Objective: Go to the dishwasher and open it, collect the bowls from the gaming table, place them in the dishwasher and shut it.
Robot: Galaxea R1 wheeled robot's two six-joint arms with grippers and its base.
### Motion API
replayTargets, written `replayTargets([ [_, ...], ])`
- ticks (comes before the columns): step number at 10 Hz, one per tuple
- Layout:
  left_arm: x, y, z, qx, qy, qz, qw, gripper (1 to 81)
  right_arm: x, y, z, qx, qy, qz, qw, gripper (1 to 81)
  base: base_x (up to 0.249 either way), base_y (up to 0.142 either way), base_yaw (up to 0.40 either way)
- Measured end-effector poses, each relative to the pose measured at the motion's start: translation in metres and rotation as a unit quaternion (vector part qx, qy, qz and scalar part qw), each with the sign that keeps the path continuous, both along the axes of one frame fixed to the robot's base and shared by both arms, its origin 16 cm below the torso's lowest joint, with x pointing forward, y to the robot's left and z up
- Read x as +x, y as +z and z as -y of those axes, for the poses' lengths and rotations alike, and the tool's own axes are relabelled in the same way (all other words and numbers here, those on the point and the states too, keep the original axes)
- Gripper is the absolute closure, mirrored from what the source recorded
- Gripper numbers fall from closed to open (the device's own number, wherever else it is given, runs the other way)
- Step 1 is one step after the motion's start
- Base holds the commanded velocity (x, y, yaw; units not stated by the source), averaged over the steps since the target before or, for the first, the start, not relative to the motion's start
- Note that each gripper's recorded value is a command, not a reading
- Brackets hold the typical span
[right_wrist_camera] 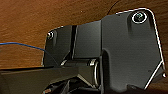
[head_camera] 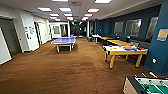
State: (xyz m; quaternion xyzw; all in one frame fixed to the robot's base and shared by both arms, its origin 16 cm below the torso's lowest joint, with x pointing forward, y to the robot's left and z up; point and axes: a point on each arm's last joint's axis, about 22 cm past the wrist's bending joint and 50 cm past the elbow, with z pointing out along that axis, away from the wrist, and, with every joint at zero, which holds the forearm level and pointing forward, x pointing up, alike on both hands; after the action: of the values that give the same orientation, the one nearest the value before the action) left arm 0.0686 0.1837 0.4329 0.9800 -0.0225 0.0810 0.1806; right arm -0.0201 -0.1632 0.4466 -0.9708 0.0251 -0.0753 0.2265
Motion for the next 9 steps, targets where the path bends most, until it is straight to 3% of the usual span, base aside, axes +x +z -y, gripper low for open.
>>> replayTargets([
  [6, 0.000, 0.000, 0.004, -0.003, 0.000, 0.001, 1.0000, 1.0, -0.005, -0.006, 0.016, -0.017, -0.005, -0.006, 0.9998, 1.0, 0.241, 0.000, 0.000],
  [9, 0.004, 0.001, 0.007, -0.004, 0.000, 0.004, 1.0000, 1.0, -0.003, -0.007, 0.012, -0.019, -0.006, -0.005, 0.9998, 1.0, 0.242, 0.000, 0.000],
])
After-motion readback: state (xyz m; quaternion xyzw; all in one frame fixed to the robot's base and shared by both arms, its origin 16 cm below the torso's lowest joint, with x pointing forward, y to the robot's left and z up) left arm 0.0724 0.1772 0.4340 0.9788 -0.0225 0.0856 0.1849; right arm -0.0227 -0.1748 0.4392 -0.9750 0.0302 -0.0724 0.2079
